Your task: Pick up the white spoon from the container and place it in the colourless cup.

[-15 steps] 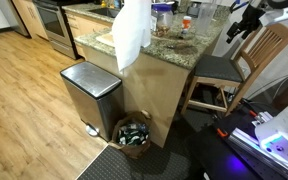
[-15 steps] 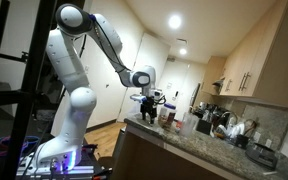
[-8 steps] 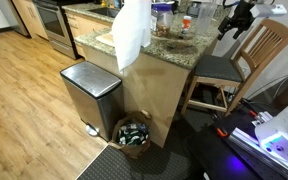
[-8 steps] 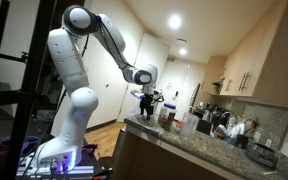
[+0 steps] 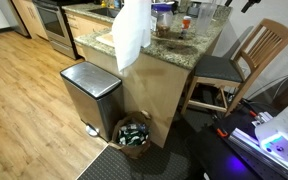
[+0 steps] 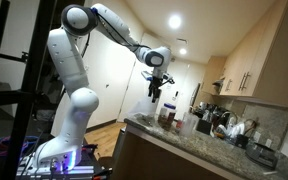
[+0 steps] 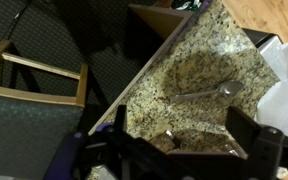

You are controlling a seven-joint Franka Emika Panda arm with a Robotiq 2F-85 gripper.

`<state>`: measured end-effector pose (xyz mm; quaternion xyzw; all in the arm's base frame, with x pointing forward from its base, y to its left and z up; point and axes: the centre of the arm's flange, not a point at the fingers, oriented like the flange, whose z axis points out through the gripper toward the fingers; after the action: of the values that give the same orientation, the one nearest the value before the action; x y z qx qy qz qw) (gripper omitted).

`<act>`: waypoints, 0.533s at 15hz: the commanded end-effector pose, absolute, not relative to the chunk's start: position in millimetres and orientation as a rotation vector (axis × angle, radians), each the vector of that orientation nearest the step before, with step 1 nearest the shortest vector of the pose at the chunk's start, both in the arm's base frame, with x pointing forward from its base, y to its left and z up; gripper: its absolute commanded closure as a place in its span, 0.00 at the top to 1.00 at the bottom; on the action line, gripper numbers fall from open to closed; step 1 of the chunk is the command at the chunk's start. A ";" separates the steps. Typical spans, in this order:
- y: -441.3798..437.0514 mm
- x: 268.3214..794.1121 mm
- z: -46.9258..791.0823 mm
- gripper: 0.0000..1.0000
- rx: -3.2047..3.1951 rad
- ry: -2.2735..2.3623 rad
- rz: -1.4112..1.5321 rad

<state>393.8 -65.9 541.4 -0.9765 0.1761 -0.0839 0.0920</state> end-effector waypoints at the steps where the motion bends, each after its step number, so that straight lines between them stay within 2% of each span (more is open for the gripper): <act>1: -53.7 408.3 521.6 1.00 -2.910 0.518 -0.032; 8: -32.8 492.2 627.2 1.00 -2.510 0.668 0.196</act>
<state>436.7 -23.2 582.3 -0.9524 0.2078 0.0357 0.2200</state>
